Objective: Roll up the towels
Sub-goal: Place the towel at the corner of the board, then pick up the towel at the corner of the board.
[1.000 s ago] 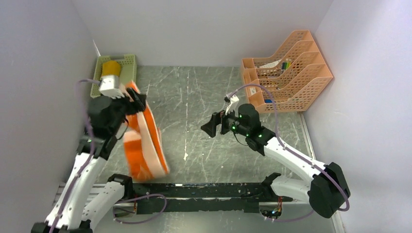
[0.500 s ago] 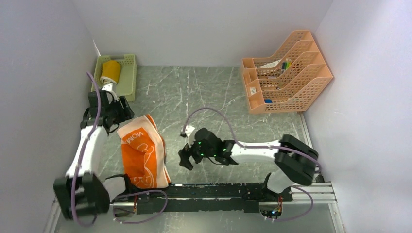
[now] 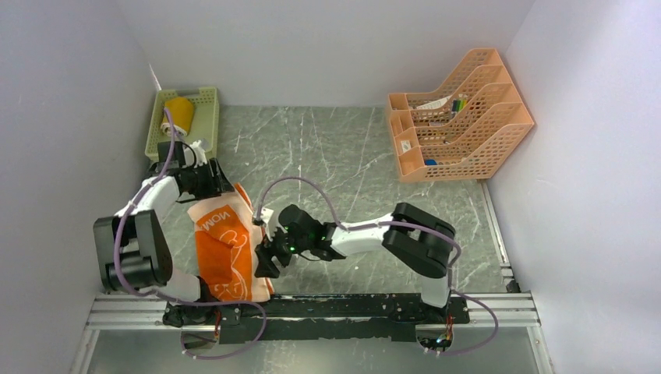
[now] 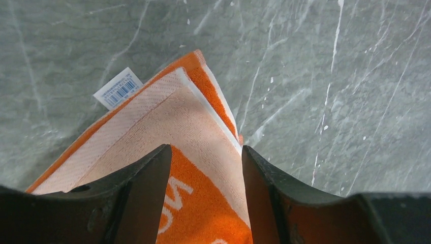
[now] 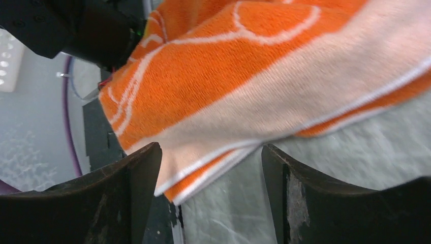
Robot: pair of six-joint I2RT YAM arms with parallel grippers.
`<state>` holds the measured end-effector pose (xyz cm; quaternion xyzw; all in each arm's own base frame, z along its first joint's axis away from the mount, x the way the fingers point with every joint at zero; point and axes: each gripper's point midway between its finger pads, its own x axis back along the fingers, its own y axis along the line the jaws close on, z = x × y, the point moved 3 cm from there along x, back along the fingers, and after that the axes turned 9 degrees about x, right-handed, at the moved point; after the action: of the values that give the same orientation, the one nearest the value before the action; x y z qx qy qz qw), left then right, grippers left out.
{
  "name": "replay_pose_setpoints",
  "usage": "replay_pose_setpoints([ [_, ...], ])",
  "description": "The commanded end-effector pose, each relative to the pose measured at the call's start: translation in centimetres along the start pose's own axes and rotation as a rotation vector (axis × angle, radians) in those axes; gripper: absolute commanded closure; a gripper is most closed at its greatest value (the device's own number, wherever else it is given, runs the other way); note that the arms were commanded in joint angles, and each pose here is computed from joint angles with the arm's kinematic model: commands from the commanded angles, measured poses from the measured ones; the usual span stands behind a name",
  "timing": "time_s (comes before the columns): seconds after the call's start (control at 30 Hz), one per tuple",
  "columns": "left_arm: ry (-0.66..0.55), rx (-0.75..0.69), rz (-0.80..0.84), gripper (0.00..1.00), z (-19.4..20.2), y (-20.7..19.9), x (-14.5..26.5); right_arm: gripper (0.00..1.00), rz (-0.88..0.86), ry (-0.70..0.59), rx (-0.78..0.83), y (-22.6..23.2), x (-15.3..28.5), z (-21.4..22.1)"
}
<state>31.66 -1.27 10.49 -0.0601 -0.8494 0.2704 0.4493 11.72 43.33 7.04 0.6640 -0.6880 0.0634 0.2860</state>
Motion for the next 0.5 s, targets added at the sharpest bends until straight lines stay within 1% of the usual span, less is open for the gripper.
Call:
replay_pose_setpoints([
  [0.0,0.082,-0.03,0.096,0.37,0.6,-0.7,-1.8,0.28,-0.151,-0.008,-0.02,1.7,-2.1,-0.7],
  [0.07,0.116,-0.026,0.105,0.4,1.1,-0.6,-2.5,0.31,-0.163,0.007,-0.03,1.5,-2.9,-0.7],
  [0.1,0.131,-0.023,0.107,0.44,1.4,-0.6,-2.9,0.36,-0.163,0.014,-0.035,1.3,-3.2,-0.7],
  [0.13,0.144,-0.022,0.111,0.5,1.5,-0.6,-3.1,0.45,-0.159,0.023,-0.045,1.0,-3.4,-0.8],
  [0.17,0.157,-0.027,0.113,0.57,1.6,-0.6,-3.4,0.62,-0.157,0.04,-0.064,0.5,-3.8,-0.5],
  [0.2,0.171,-0.029,0.11,0.74,1.6,-0.6,-3.7,0.86,-0.155,0.055,-0.088,0.1,-4.1,-0.4],
  [0.23,0.177,-0.032,0.104,0.9,1.3,-0.6,-3.9,1.0,-0.151,0.071,-0.116,-0.5,-4.2,-0.2],
  [0.27,0.176,-0.035,0.102,0.93,1.0,-0.7,-3.9,1.0,-0.145,0.072,-0.127,-1.0,-4.1,-0.5],
  [0.33,0.137,-0.044,0.099,0.93,-0.5,-1.1,-3.7,1.0,-0.118,0.047,-0.138,-2.2,-2.9,-1.5],
  [0.47,-0.054,-0.074,0.108,0.93,-6.2,-4.0,-1.2,1.0,0.025,-0.098,-0.143,-7.1,2.9,-6.4],
])
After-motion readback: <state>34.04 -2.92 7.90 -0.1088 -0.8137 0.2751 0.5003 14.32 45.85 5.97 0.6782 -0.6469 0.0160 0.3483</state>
